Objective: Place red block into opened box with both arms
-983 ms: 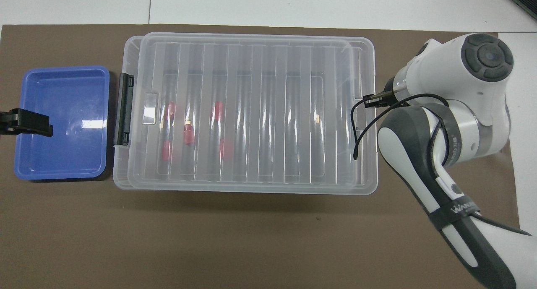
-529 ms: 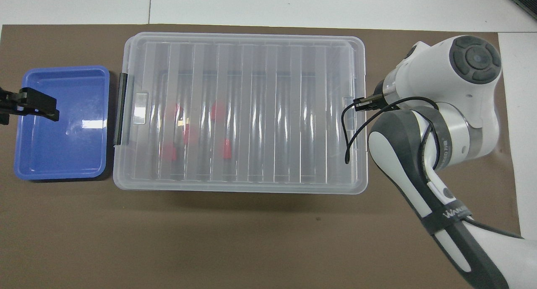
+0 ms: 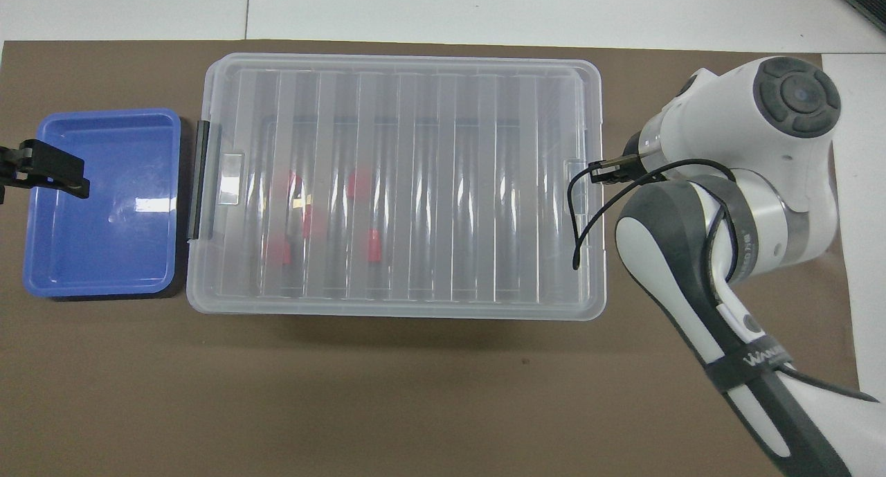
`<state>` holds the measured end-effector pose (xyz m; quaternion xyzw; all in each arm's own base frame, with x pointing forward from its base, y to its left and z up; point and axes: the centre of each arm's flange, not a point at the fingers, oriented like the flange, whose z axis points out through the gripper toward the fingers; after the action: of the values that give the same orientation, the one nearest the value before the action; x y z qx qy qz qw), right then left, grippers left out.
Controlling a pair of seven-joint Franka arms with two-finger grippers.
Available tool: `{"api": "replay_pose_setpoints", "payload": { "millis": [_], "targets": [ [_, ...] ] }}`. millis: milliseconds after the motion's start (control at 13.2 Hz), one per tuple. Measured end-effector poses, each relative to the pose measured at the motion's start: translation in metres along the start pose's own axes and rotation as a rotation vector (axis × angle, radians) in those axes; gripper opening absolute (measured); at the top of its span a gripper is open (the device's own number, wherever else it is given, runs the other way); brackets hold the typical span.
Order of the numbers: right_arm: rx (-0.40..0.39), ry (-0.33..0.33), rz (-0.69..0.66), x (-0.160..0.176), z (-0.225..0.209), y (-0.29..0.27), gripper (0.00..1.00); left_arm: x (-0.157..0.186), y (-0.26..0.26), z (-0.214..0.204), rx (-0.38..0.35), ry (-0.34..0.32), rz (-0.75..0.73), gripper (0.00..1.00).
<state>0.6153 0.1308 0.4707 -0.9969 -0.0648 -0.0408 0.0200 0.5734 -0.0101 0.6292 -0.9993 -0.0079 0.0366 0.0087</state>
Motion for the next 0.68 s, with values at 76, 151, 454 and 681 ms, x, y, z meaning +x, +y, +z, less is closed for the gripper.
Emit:
{"api": "replay_pose_setpoints", "payload": {
  "millis": [76,151,454,681],
  "targets": [
    [-0.003,-0.01,0.024,-0.004,-0.009,0.009,0.01,0.0,-0.003,0.0,0.0,0.0,-0.005,1.0],
    [-0.007,-0.02,0.049,-0.009,-0.017,0.018,0.01,-0.001,-0.006,-0.001,0.0,0.0,-0.011,1.0],
    [-0.017,-0.012,0.134,-0.029,-0.041,0.053,0.05,-0.003,-0.003,-0.003,0.0,0.002,-0.005,1.0],
    [-0.024,-0.009,0.18,-0.039,-0.055,0.078,0.36,-0.007,0.0,0.001,0.002,-0.011,-0.001,1.0]
  ]
}}
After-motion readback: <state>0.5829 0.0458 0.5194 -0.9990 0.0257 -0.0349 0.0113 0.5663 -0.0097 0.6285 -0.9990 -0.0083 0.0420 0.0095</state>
